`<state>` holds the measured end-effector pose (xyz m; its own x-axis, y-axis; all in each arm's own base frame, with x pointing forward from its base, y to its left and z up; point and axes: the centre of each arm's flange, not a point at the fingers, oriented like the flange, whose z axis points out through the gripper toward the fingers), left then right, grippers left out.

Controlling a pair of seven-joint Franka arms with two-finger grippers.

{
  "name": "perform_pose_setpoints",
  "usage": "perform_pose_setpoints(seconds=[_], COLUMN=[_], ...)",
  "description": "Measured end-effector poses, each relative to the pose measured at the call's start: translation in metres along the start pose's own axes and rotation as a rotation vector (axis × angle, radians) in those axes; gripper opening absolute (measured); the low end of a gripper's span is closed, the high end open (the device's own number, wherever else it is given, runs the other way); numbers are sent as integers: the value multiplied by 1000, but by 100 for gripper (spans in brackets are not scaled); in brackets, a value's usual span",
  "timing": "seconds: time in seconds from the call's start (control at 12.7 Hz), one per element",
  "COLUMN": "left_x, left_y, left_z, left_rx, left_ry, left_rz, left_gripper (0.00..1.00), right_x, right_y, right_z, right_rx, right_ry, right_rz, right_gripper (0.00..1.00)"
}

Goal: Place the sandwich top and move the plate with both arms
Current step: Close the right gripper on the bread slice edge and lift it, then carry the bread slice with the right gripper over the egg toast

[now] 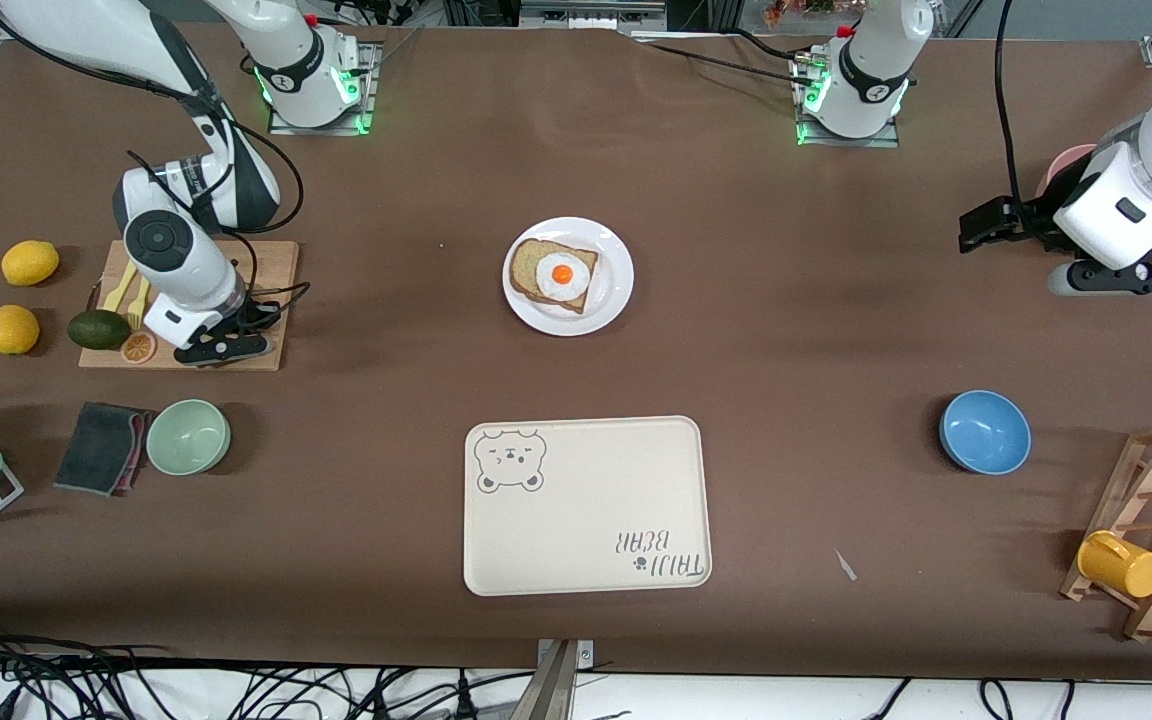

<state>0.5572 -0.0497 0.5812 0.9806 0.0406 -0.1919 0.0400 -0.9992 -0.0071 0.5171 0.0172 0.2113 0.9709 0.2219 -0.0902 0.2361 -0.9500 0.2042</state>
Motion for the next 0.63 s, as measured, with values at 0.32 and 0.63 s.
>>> perform_pose_setpoints(seconds=[0.32,0.63], left_x=[1,5], left_y=[0,-3], left_z=[2,7], left_rx=[0,-1], left_ry=[-4,-14], left_rz=[0,-6], left_gripper=[100,100], right_x=[30,71], right_y=[-14,-97], right_z=[-41,-124], right_rx=[-30,71], right_ry=[-24,46], right_rz=[5,54], right_gripper=[12,12])
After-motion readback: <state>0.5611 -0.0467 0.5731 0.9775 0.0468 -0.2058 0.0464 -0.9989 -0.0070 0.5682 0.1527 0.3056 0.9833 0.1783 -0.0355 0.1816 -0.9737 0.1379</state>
